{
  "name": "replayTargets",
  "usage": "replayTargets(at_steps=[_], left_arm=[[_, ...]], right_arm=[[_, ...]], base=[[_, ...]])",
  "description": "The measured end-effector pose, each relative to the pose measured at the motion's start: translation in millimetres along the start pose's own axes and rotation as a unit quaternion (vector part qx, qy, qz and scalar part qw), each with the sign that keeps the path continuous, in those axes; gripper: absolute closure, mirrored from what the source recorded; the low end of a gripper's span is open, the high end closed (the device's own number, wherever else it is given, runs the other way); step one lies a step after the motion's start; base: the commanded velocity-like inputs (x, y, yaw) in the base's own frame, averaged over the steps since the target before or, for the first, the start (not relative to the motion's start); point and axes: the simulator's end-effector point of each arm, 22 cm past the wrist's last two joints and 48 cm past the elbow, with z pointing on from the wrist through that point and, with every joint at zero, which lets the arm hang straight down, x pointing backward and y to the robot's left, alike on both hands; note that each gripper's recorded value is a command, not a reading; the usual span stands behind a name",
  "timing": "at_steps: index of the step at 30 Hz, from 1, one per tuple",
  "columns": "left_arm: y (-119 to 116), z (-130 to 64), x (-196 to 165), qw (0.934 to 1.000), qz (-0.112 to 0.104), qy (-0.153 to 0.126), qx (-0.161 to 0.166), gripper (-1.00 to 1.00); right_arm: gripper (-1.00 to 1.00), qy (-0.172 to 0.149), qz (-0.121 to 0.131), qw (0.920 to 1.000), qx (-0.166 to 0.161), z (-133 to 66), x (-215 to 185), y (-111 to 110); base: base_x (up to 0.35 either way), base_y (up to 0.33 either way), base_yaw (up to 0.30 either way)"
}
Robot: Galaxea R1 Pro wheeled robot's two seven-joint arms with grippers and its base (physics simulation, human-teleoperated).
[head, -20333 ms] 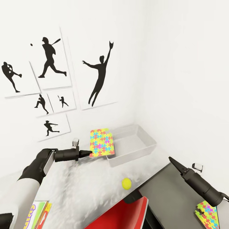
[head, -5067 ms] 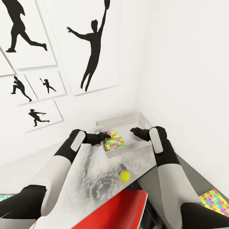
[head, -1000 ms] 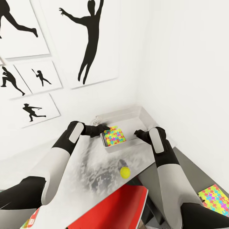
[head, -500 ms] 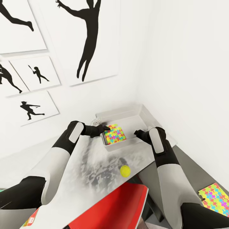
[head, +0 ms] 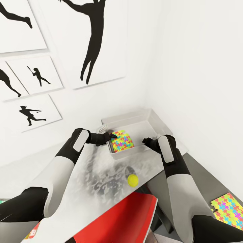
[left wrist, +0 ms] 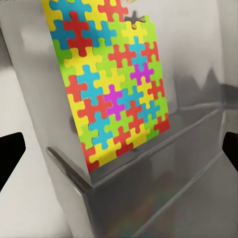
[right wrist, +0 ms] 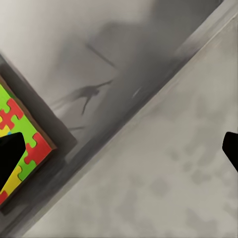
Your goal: Put all the toys in the child's room - the three board games (two on the bed and one on the table), the two jigsaw puzzles on the table, and the tennis ball on the table - inside the toy box on the table in the child's room.
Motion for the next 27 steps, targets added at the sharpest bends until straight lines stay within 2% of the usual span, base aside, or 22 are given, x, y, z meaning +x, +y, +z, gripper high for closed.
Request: replayTargets(at_steps=[11, 12, 14, 15, 19, 27], left_arm=[[1.3, 0.1, 0.1, 1.0000, -0.001, 0.000, -0.001, -1.00], [1.4, 0.0, 0.1, 1.0000, -0.001, 0.000, -0.001, 1.00], [3.5, 0.0, 0.1, 1.0000, 0.002, 0.000, -0.005, 1.00], [3.3, 0.0, 0.1, 1.0000, 0.001, 0.000, -0.004, 1.00], [-4.1, -0.7, -0.6, 0.9999, -0.008, -0.001, 0.011, 1.00], [0.2, -1.3, -1.2, 1.0000, -0.005, -0.002, 0.003, 1.00]], right_arm=[[-1.00, 0.001, -0.002, 1.0000, 0.001, 0.3, 0.9, -0.2], [-1.00, 0.001, -0.002, 1.0000, 0.001, 0.3, 0.9, -0.2], [-1.00, 0.001, -0.002, 1.0000, 0.001, 0.4, 1.0, -0.1], [1.00, 0.001, -0.002, 1.0000, 0.001, 0.4, 1.0, -0.1], [1.00, -0.001, -0.003, 1.0000, 0.002, -0.5, 0.0, -0.6], [1.00, -0.006, -0.019, 0.9996, 0.020, -1.3, -2.9, -9.2]], base=[[0.000, 0.000, 0.000], [0.000, 0.000, 0.000], [0.000, 0.000, 0.000], [0.000, 0.000, 0.000], [0.000, 0.000, 0.000], [0.000, 0.000, 0.000]])
